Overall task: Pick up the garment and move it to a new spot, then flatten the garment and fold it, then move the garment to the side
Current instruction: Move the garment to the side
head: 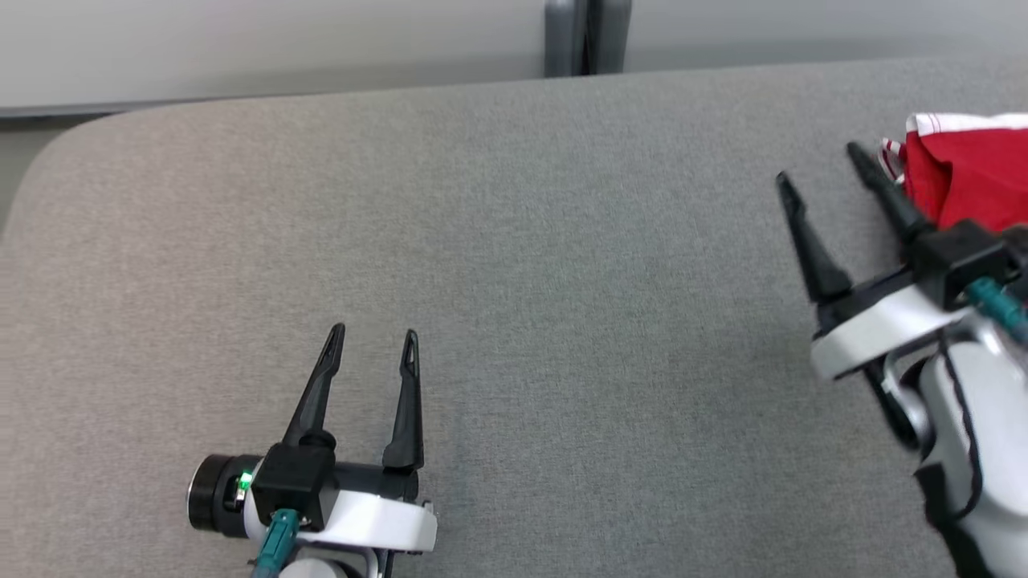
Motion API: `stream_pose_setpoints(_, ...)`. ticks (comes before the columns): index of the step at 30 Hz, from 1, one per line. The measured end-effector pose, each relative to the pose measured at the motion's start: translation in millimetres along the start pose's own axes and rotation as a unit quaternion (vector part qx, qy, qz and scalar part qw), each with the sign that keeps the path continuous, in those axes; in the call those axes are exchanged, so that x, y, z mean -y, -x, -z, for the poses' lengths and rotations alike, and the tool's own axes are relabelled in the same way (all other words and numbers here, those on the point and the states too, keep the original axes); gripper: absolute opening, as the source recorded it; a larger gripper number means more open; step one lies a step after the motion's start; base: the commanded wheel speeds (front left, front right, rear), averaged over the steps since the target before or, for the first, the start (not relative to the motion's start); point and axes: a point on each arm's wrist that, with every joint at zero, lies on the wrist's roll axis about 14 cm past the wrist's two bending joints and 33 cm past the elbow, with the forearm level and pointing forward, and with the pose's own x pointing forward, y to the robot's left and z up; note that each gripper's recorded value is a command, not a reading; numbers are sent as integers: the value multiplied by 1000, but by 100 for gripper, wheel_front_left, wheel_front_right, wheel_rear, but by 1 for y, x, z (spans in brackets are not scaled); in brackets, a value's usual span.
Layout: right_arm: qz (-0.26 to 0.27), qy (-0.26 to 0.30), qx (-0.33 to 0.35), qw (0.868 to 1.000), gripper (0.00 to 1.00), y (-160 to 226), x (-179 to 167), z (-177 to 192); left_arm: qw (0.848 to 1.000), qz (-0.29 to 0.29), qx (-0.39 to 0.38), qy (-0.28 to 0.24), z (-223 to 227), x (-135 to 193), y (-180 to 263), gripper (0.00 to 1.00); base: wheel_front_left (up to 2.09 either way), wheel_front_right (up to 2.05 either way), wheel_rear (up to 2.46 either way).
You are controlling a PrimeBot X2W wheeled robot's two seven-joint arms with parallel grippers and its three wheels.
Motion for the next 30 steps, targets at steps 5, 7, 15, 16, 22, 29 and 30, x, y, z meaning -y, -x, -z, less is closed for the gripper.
stream_pose_setpoints(5, -17, -44, 30, 998, 100, 21, -39, -16, 999, -35, 17, -1, -16, -16, 19, 100, 0, 0, 0)
stream_pose_setpoints(7, -19, -56, 37, 998, 100, 29, -48, -20, 999, -44, 24, -2, -21, -21, 26, 100, 0, 0, 0)
stream_pose_setpoints(15, -4, -99, 61, 993, 100, 67, -67, -35, 997, -66, 42, -13, -35, -32, 55, 100, 0, 0, 0)
stream_pose_setpoints(16, 4, -103, 60, 993, 100, 73, -66, -35, 997, -69, 41, -11, -35, -33, 59, 100, 0, 0, 0)
stream_pose_setpoints(22, 45, -125, 44, 990, 100, 103, -61, -24, 995, -83, 45, -9, -38, -41, 78, 100, 0, 0, 0)
stream_pose_setpoints(29, 62, -127, 30, 990, 100, 119, -59, -16, 994, -84, 62, -11, -49, -42, 80, 100, 0, 0, 0)
stream_pose_setpoints(30, 65, -127, 28, 989, 100, 121, -59, -14, 995, -84, 62, -12, -49, -42, 80, 100, 0, 0, 0)
